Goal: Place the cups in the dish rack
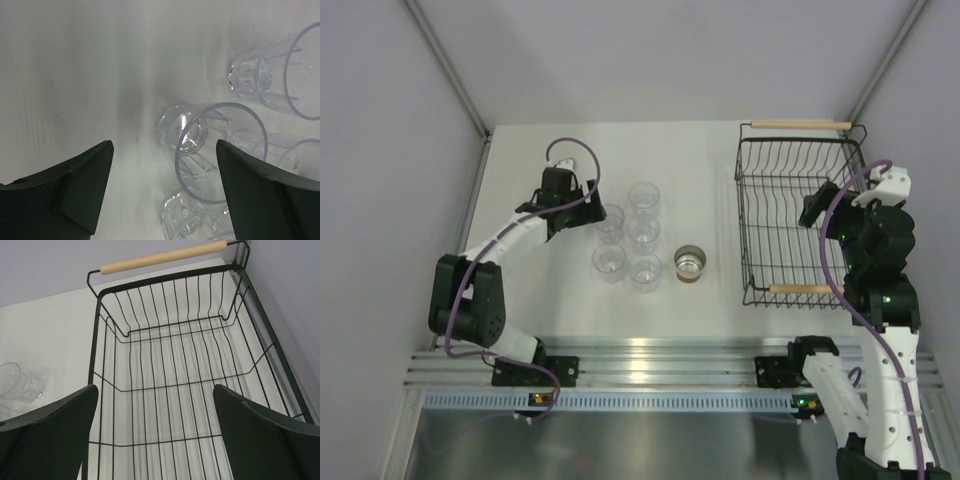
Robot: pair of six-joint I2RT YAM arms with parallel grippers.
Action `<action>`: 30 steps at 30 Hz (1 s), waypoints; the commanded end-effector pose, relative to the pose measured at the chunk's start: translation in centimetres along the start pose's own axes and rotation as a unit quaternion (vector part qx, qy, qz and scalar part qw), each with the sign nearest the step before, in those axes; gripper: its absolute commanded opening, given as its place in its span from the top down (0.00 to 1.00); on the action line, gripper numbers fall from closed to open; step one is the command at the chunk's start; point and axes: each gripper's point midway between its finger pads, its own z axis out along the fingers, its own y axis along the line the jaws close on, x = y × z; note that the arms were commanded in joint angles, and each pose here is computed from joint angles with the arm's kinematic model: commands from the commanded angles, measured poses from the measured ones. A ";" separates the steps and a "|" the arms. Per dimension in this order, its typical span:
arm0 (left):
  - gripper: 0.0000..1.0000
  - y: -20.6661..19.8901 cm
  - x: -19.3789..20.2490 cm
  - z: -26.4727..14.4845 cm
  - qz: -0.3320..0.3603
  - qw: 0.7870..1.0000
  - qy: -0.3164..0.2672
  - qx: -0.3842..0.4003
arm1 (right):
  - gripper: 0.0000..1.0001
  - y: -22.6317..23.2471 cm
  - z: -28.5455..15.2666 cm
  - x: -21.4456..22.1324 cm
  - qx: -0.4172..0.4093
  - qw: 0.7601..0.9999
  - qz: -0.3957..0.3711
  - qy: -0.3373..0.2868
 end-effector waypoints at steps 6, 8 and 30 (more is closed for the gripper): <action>0.15 -1.1 -2.9 1.8 0.029 0.999 -0.031 0.003 | 0.01 0.1 -0.2 -1.1 0.000 1.000 -0.003 -0.019; 0.19 -1.2 -2.7 2.3 0.034 0.999 -0.025 0.000 | 0.01 0.0 -0.2 -1.0 0.001 1.000 -0.004 -0.017; 1.00 -0.8 -0.7 4.4 0.112 0.991 0.012 -0.074 | 0.00 -0.2 -0.3 -1.0 0.008 1.000 0.000 -0.022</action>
